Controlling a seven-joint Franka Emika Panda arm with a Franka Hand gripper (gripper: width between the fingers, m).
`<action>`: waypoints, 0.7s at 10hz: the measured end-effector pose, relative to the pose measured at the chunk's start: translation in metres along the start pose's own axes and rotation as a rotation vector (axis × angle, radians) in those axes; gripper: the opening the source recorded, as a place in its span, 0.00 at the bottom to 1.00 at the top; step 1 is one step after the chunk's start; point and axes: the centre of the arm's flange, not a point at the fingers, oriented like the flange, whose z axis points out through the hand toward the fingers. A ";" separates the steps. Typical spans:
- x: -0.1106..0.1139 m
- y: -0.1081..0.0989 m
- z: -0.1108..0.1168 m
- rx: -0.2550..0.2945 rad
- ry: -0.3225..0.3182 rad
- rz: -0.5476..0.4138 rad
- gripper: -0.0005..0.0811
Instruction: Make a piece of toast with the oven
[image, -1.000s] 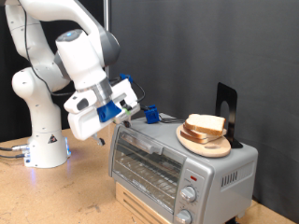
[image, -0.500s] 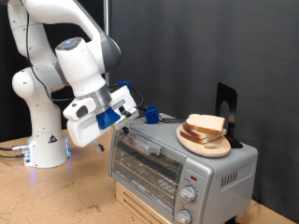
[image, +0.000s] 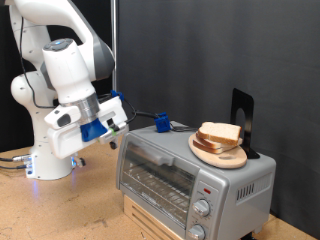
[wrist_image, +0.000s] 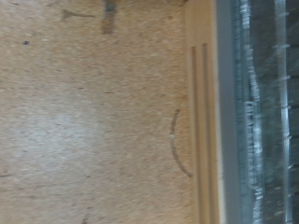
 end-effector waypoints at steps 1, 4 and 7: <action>0.007 0.003 0.006 -0.014 0.034 0.029 1.00; 0.015 -0.003 0.014 0.036 0.032 0.071 1.00; 0.005 -0.036 -0.012 0.151 -0.067 0.044 1.00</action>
